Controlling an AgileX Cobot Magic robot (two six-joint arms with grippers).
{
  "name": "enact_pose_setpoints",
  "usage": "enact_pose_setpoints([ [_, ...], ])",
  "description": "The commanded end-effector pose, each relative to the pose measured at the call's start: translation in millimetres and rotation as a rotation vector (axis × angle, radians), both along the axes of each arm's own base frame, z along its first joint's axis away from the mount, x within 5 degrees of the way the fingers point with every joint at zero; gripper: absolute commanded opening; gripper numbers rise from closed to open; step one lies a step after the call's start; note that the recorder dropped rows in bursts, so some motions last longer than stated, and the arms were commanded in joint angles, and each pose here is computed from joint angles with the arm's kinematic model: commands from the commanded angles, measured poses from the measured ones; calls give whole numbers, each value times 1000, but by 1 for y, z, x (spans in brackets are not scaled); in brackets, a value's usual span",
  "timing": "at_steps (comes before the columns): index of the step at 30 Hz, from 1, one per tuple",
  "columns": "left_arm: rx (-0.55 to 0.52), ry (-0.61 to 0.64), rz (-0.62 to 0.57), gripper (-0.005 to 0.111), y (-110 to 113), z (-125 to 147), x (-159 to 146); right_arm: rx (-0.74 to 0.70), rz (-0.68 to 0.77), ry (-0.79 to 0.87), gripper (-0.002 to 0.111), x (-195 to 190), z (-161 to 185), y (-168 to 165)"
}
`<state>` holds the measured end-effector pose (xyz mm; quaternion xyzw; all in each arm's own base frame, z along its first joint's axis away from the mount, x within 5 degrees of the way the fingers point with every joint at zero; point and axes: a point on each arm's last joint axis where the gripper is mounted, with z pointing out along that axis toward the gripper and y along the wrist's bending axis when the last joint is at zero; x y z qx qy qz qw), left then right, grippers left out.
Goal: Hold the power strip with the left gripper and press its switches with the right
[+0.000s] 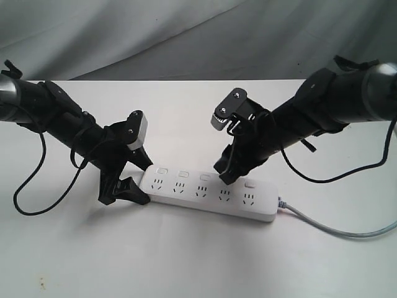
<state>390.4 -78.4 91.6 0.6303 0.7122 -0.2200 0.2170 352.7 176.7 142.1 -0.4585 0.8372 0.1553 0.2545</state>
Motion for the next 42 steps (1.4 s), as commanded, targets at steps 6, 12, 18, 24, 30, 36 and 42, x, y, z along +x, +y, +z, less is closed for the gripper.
enact_pose_setpoints([
  [6,16,7,-15,66,-1,-4,-2,37,74,-41,39,-8,41,-2],
  [12,16,7,-15,66,-1,-4,-2,27,40,-25,39,-21,45,-24],
  [18,16,7,-15,66,-1,-4,-2,1,-11,1,39,-29,32,-39],
  [24,16,7,-15,66,-1,-4,-2,-16,-22,22,39,-27,19,-40],
  [30,16,7,-15,66,-1,-4,-2,-41,-50,25,39,-21,3,-42],
  [36,16,7,-15,66,-1,-4,-2,-56,-50,36,39,-20,-5,-42],
  [42,16,7,-15,66,-1,-4,-2,-70,-61,32,39,-18,-12,-43],
])
